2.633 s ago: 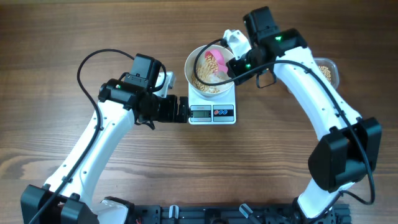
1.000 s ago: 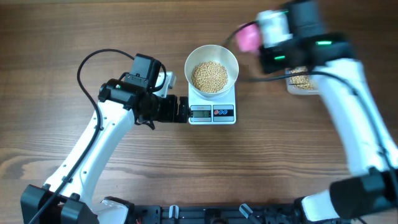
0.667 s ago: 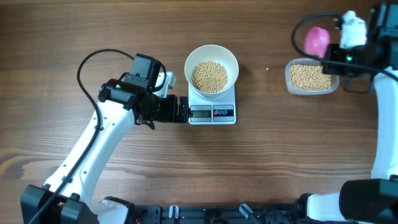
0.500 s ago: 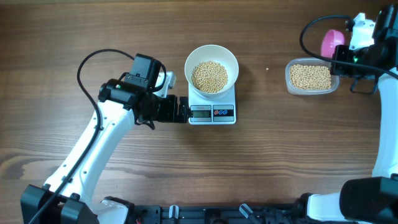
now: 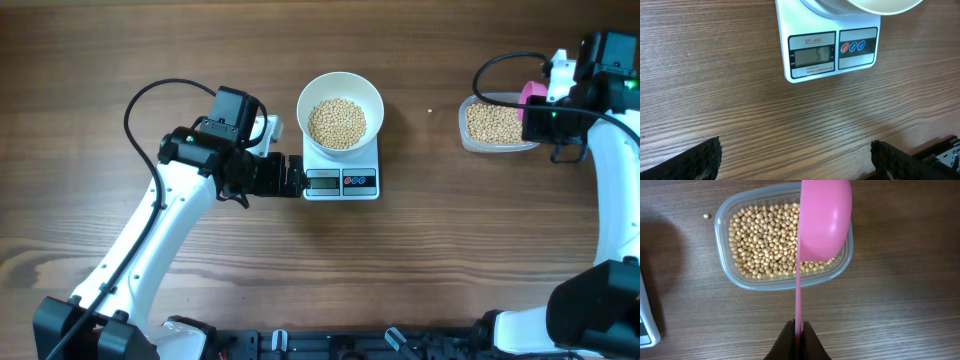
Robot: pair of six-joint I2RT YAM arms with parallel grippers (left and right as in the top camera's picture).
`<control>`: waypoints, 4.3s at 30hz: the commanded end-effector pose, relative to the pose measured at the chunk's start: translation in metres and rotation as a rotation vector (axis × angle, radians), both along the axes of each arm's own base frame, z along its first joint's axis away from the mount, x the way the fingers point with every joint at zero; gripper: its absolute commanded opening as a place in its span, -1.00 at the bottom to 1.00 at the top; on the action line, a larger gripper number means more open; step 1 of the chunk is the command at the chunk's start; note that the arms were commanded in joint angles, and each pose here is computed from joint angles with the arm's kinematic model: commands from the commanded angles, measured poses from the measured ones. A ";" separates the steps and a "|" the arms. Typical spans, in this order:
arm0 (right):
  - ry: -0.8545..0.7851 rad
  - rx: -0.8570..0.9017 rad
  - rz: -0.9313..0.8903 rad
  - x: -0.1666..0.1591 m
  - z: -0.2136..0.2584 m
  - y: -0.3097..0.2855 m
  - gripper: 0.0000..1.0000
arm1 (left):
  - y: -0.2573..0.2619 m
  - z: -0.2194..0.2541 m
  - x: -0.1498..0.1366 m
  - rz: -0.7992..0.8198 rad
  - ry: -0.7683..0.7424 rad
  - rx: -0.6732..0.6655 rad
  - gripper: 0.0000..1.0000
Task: Scoop item into bowl and weigh 150g on scale
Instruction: 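Carry the empty scoop right back to the soybean tub, then lower the scoop into the soybeans again with the right gripper, then drag the pink scoop through the soybeans to fill it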
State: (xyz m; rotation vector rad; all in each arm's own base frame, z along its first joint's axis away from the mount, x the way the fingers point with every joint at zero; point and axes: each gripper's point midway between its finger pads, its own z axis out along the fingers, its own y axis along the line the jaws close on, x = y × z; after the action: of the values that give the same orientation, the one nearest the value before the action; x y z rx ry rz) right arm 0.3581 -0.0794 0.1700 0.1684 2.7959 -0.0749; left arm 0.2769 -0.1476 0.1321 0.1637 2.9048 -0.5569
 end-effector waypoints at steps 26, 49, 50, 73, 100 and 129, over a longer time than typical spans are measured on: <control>0.134 -0.086 0.012 -0.001 -0.060 -0.007 -0.91 | -0.001 -0.002 -0.001 -0.018 0.004 -0.005 1.00; 0.168 0.158 0.129 0.002 -0.081 0.056 -0.91 | -0.001 -0.002 -0.001 -0.018 0.004 -0.005 1.00; 0.180 0.173 0.125 0.001 -0.085 0.056 -0.91 | -0.001 -0.002 -0.001 -0.018 0.004 -0.005 1.00; 0.106 0.623 -0.001 -0.007 -0.076 0.041 -0.92 | -0.001 -0.002 -0.001 -0.018 0.004 -0.005 1.00; -0.014 0.896 -0.076 -0.012 -0.074 0.037 -0.92 | -0.001 -0.002 -0.001 -0.018 0.004 -0.005 1.00; -0.118 0.982 -0.119 -0.020 -0.059 0.007 -0.91 | -0.001 -0.002 -0.001 -0.018 0.004 -0.005 1.00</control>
State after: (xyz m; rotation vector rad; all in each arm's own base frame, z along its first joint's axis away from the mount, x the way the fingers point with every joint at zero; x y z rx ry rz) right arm 0.3369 -0.0789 0.1078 0.5976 2.4947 1.1603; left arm 0.2769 -0.1476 0.1321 0.1637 2.9048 -0.5569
